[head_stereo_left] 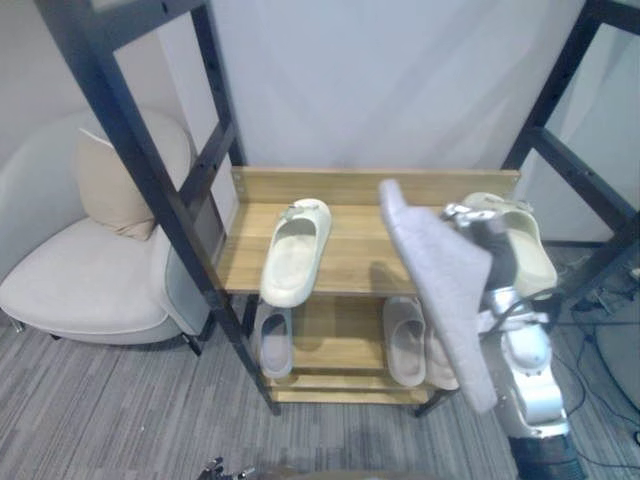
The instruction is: Organize the slippers on the shoe rack
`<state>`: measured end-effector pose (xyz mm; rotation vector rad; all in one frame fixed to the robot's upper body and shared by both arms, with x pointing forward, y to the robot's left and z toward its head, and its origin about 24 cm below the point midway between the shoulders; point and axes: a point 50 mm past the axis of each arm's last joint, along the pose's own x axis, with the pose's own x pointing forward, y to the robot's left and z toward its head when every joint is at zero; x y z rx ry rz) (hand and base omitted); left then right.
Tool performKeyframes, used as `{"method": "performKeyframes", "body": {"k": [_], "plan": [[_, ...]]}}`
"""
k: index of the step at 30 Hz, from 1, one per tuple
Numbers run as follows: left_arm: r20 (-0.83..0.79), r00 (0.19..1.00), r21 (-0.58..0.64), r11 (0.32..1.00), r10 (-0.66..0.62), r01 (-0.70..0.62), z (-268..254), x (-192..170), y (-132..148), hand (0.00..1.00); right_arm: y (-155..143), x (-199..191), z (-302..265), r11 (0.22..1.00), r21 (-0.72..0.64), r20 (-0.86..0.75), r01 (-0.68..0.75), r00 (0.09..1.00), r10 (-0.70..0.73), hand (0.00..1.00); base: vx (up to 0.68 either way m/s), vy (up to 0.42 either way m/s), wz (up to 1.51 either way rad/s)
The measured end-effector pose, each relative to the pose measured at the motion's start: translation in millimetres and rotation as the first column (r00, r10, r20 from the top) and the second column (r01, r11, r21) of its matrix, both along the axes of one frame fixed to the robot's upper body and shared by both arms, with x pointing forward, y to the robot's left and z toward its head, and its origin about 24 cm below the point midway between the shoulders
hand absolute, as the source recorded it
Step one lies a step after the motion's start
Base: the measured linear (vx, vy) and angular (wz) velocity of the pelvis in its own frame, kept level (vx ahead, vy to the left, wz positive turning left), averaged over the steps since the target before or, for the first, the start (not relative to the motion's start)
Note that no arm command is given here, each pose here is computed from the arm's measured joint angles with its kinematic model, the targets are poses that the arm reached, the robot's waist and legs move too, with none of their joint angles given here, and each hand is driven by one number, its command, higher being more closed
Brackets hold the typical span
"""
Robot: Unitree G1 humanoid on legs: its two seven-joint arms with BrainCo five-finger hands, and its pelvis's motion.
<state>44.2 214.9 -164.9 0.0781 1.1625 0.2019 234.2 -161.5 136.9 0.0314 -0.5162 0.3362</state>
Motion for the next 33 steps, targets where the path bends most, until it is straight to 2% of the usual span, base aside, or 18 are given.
{"method": "performKeyframes", "body": {"k": [5, 7, 10, 12, 16, 17, 18, 22, 24, 28, 33], "plan": [[0.001, 1.000, 0.001, 1.000, -0.011, 0.011, -0.4, -0.9, -0.3, 0.00, 28.0, -9.0, -16.9, 0.986, -0.036, -0.072, -0.163, 0.985, 0.160, 1.00, -0.02, -0.003, 0.03], [0.010, 0.999, -0.003, 0.999, -0.037, 0.037, -0.5, 4.7, -3.2, 0.00, 47.3, -16.5, -28.3, 0.956, -0.073, -0.125, -0.285, 0.953, 0.275, 1.00, -0.08, 0.008, 0.10], [0.023, 0.996, -0.005, 0.996, -0.087, 0.088, -0.1, 15.9, -5.8, 0.00, 68.7, -20.8, -41.0, 0.910, -0.136, -0.176, -0.391, 0.914, 0.366, 1.00, -0.07, 0.000, 0.13], [0.048, 0.991, -0.010, 0.992, -0.121, 0.122, 1.3, 29.3, -8.1, 0.00, 76.1, -16.9, -46.7, 0.889, -0.177, -0.198, -0.422, 0.900, 0.388, 1.00, -0.08, -0.028, 0.26], [0.132, 0.977, -0.001, 0.986, -0.166, 0.168, 8.6, 64.6, -11.2, 0.00, 83.9, -0.9, -55.0, 0.819, -0.351, -0.229, -0.454, 0.890, 0.395, 1.00, -0.20, -0.064, 0.30], [0.192, 0.968, 0.007, 0.986, -0.164, 0.166, 15.1, 85.0, -11.7, 0.00, 92.2, 13.7, -57.1, 0.749, -0.488, -0.227, -0.448, 0.894, 0.387, 1.00, -0.22, -0.130, 0.50], [0.204, 0.965, 0.009, 0.986, -0.164, 0.165, 16.6, 89.8, -11.4, 0.00, 93.5, 17.5, -52.8, 0.741, -0.518, -0.201, -0.428, 0.903, 0.381, 1.00, -0.18, -0.111, 0.31], [0.226, 0.961, 0.030, 0.987, -0.161, 0.158, 20.1, 98.1, -10.2, 0.00, 92.4, 28.3, -44.1, 0.740, -0.563, -0.150, -0.367, 0.926, 0.345, 1.00, -0.03, -0.041, 0.02], [0.275, 0.950, 0.036, 0.989, -0.150, 0.145, 27.3, 115.8, -10.0, 0.00, 88.5, 42.8, -22.3, 0.773, -0.591, -0.027, -0.231, 0.963, 0.267, 1.00, -0.07, -0.035, 0.12], [0.333, 0.936, 0.035, 0.993, -0.115, 0.109, 35.9, 134.0, -11.0, 0.00, 73.0, 67.8, 2.1, 0.808, -0.589, 0.112, 0.001, 0.990, 0.081, 1.00, -0.08, -0.030, 0.10], [0.392, 0.920, 0.003, 1.000, -0.016, 0.016, 42.5, 142.9, -11.5, 0.00, 63.1, 76.1, 22.5, 0.854, -0.498, 0.210, 0.152, 0.976, -0.052, 1.00, -0.06, -0.008, -0.01]]}}
